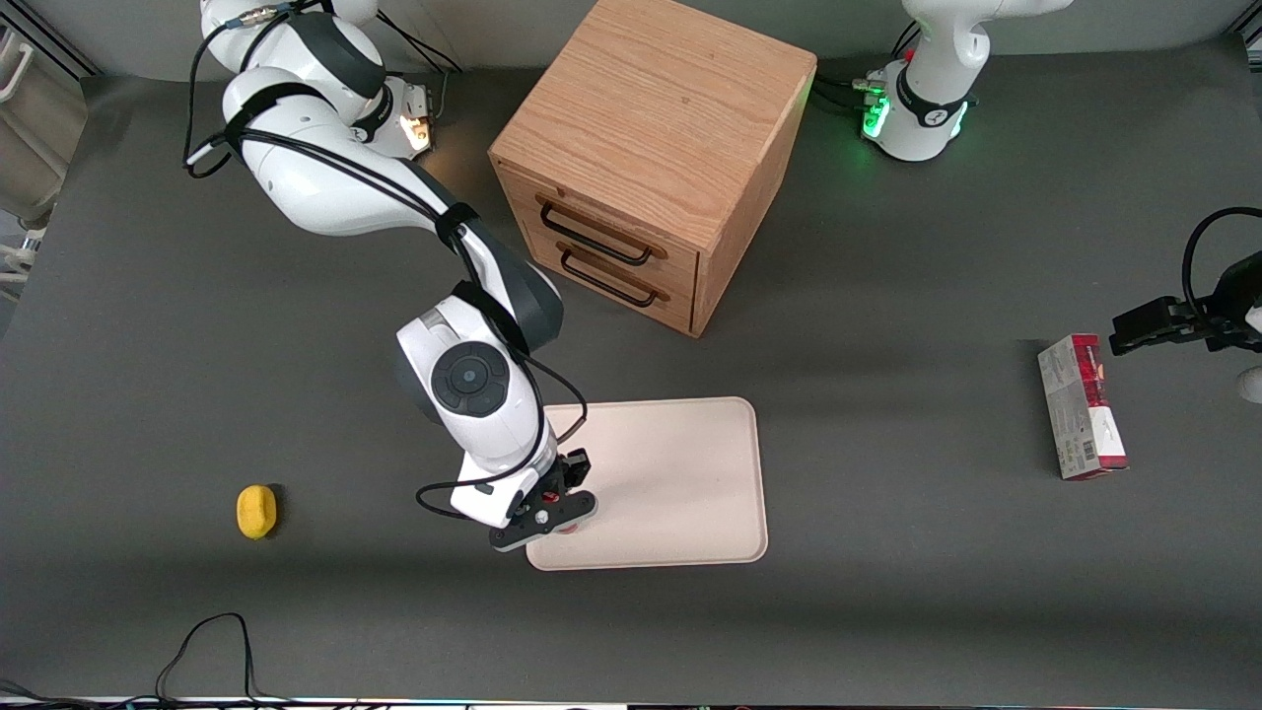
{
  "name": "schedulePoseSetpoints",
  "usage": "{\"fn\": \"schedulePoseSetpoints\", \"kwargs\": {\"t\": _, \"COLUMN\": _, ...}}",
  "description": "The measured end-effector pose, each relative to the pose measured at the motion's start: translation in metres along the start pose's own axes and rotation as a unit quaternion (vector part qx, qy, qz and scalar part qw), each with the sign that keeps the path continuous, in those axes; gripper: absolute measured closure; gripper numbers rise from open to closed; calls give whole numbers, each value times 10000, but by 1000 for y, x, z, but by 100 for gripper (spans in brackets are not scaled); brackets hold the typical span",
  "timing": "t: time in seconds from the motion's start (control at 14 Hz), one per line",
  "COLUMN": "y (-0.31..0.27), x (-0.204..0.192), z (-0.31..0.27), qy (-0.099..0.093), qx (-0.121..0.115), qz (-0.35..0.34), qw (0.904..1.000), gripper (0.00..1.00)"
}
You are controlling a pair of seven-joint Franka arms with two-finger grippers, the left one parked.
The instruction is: Place coke bottle on tray
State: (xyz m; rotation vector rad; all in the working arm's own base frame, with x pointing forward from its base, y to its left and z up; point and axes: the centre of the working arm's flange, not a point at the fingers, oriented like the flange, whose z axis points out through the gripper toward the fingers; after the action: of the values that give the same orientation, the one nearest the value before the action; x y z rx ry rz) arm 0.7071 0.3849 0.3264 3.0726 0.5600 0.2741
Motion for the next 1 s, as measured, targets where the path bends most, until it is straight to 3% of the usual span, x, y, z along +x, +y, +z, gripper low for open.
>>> {"fn": "schedulePoseSetpoints", "kwargs": {"t": 0.07, "y": 2, "x": 0, "z": 3, "qy": 4, "qx": 6, "qz": 11, "qw": 10000, "gripper": 65}}
{"fn": "schedulePoseSetpoints", "kwargs": {"t": 0.14, "y": 3, "x": 0, "z": 4, "qy": 6, "qx": 7, "qz": 22, "qw": 10000, "gripper": 58}}
{"fn": "schedulePoseSetpoints", "kwargs": {"t": 0.43, "y": 31, "x": 6, "z": -17, "qy": 62, "qx": -21, "qz": 205, "qw": 9998, "gripper": 19}}
{"fn": "schedulePoseSetpoints", "kwargs": {"t": 0.57, "y": 52, "x": 3, "z": -53, "qy": -128, "qx": 187, "qz": 444, "qw": 9988, "gripper": 0}}
{"fn": "schedulePoseSetpoints", "kwargs": {"t": 0.79, "y": 92, "x": -25, "z": -124, "qy": -402, "qx": 439, "qz": 908, "qw": 9941, "gripper": 0}}
{"fn": "schedulePoseSetpoints", "kwargs": {"t": 1.0, "y": 159, "x": -89, "z": -185, "qy": -660, "qx": 398, "qz": 1440, "qw": 9866, "gripper": 0}}
